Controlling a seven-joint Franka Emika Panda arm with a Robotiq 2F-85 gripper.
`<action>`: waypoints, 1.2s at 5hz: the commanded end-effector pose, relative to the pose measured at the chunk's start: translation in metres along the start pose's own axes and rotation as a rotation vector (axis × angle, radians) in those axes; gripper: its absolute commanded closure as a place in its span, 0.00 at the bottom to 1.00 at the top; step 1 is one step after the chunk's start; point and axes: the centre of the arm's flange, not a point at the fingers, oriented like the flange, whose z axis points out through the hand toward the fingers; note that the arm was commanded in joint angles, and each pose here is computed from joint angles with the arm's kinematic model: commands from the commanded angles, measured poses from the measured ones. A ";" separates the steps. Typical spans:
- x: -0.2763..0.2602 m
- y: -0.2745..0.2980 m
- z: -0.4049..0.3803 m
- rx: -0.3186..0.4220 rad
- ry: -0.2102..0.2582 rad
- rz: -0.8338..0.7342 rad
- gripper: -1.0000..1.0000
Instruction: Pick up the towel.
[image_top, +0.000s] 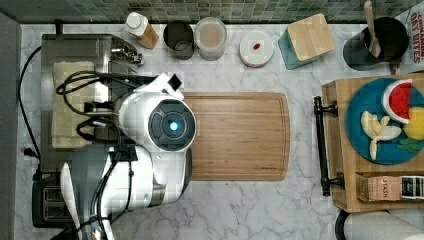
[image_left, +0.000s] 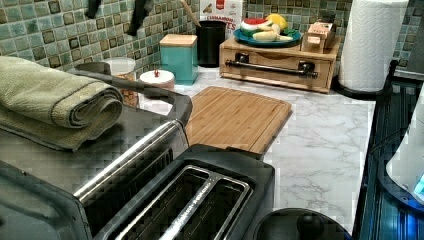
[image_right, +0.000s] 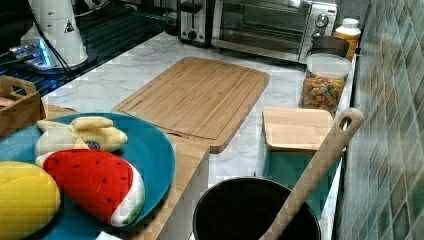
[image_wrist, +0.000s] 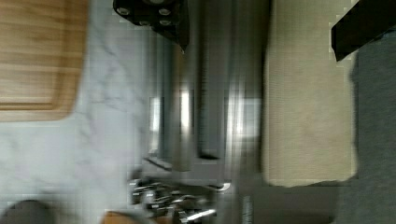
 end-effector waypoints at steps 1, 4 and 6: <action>0.009 -0.081 0.027 0.164 0.005 -0.169 0.00; 0.022 -0.112 0.060 0.217 0.042 -0.205 0.00; 0.043 -0.116 0.107 0.171 -0.069 -0.187 0.00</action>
